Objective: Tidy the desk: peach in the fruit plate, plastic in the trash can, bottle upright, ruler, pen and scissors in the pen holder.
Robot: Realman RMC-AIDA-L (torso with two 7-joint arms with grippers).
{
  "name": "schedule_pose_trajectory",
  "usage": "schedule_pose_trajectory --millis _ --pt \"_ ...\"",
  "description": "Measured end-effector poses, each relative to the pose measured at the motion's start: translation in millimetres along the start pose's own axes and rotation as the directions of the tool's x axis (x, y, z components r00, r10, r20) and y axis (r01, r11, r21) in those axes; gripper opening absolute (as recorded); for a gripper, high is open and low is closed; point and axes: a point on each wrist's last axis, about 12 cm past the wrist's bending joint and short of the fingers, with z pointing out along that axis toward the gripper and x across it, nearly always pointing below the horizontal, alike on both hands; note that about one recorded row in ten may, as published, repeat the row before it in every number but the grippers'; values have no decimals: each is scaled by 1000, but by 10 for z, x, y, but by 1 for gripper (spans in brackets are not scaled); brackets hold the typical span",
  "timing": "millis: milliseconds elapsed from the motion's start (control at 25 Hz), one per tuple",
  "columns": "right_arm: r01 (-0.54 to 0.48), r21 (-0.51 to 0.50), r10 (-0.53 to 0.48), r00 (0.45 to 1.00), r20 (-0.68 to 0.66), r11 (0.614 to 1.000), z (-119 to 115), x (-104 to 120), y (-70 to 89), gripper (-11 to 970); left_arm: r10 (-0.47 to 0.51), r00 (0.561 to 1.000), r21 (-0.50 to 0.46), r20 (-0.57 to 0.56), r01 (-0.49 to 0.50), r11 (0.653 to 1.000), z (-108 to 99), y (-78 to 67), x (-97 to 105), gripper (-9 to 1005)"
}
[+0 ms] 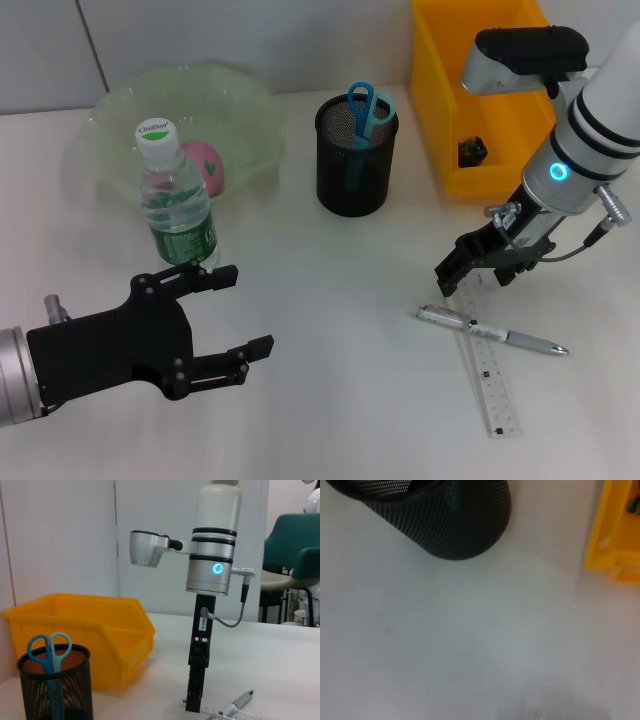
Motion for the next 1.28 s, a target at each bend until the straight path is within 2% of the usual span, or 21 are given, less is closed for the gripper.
schedule_pose_trajectory --millis 560,960,1280 --pt "33 36 -33 999 -14 999 -19 -45 58 798 8 1000 4 4 -8 1000 -1 4 -22 830" --pt "59 43 -57 997 -55 997 -21 -64 155 797 15 1000 8 6 -15 1000 2 3 -32 829" --pt "50 48 -47 997 -63 998 5 -56 138 798 26 1000 9 8 -26 1000 12 8 -47 829"
